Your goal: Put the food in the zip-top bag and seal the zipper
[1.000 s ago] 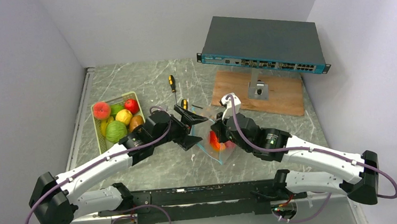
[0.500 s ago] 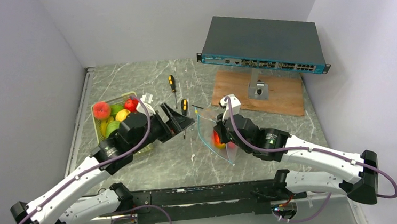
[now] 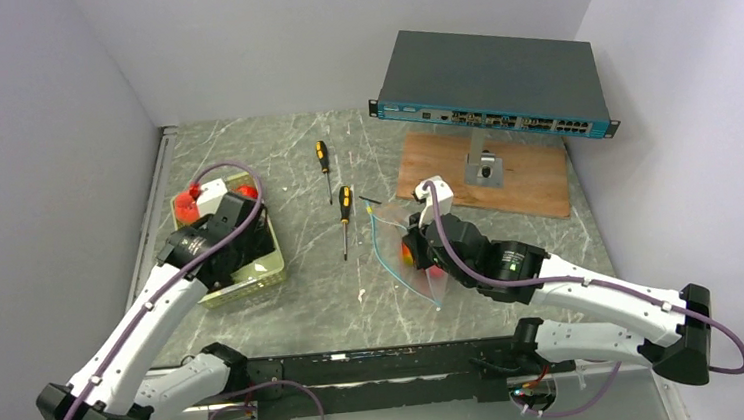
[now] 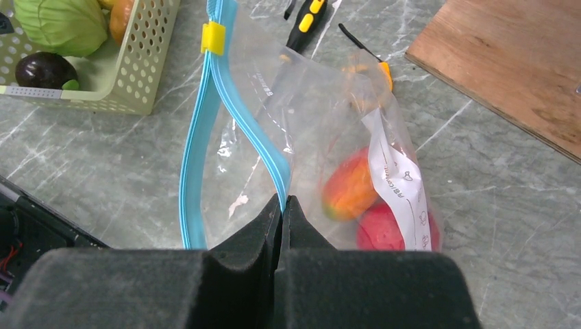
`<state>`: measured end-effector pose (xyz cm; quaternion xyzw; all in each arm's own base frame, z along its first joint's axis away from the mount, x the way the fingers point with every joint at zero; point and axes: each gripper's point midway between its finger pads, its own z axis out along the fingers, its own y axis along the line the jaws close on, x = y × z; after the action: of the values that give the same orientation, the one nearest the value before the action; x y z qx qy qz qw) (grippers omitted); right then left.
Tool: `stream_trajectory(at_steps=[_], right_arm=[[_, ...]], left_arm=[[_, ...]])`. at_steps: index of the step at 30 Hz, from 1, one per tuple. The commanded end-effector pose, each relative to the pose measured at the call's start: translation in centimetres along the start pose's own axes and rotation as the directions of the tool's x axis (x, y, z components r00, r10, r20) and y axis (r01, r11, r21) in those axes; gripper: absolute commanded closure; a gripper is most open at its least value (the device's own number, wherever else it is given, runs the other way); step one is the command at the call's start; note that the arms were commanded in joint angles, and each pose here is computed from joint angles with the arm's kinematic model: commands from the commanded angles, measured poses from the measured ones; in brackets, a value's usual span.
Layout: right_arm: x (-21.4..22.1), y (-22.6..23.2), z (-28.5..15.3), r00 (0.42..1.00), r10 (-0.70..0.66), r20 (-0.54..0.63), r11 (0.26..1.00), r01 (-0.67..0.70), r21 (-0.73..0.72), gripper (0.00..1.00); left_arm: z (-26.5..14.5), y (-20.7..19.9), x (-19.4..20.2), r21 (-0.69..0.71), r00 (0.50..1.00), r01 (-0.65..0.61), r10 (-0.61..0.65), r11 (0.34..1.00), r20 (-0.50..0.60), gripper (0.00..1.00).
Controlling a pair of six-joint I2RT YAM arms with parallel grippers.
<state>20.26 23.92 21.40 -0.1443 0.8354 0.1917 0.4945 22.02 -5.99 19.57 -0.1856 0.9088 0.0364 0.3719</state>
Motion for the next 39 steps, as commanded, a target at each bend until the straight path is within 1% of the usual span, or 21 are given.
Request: stream_trajectory(at_steps=[1,5,9,15,17,20,30,31,36,39], right_arm=[[-2.0,0.0,-0.8,0.998,0.003,0.055,1.000,-0.003,-0.003,1.00],[-2.2,0.0,-0.8,0.998,0.001,0.058,1.000,-0.001,-0.003,1.00],[-2.1,0.2,-0.7,0.998,0.001,0.056,1.000,-0.001,-0.012,1.00],[-1.9,0.1,-0.7,0.999,-0.005,0.053,1.000,0.005,-0.012,1.00],[-1.9,0.0,-0.8,0.998,-0.002,0.058,1.000,0.003,-0.010,1.00],[-1.8,-0.1,-0.8,0.998,-0.005,0.058,1.000,0.005,-0.010,1.00],[-1.7,0.1,-0.7,0.998,-0.005,0.058,1.000,0.006,-0.021,1.00],[-1.7,0.1,-0.7,0.998,-0.004,0.059,1.000,0.005,-0.021,1.00],[-1.8,0.1,-0.8,0.998,-0.002,0.065,1.000,0.004,-0.025,1.00],[-1.8,0.1,-0.9,0.998,-0.002,0.067,1.000,0.004,-0.027,1.00]], left_arm=[[2.0,5.4,-0.3,-0.171,0.998,-0.063,0.062,0.983,-0.012,0.00],[4.3,7.4,-0.1,-0.235,0.993,-0.095,0.076,0.968,-0.086,0.00],[6.6,8.4,0.2,-0.266,0.981,-0.134,0.089,0.955,-0.172,0.00],[9.8,8.8,2.2,-0.231,0.963,-0.122,0.059,0.965,-0.263,0.00],[10.8,9.1,3.0,-0.224,0.956,-0.131,0.063,0.966,-0.287,0.02],[11.6,9.0,3.9,-0.205,0.941,-0.120,0.046,0.971,-0.336,0.08],[12.8,9.0,6.7,-0.211,0.892,-0.120,0.012,0.970,-0.452,0.11],[12.8,9.0,6.7,-0.215,0.890,-0.122,0.011,0.969,-0.456,0.12],[12.9,9.0,6.7,-0.216,0.890,-0.121,0.010,0.969,-0.455,0.25],[12.8,9.1,6.5,-0.216,0.893,-0.122,0.013,0.969,-0.450,0.35]])
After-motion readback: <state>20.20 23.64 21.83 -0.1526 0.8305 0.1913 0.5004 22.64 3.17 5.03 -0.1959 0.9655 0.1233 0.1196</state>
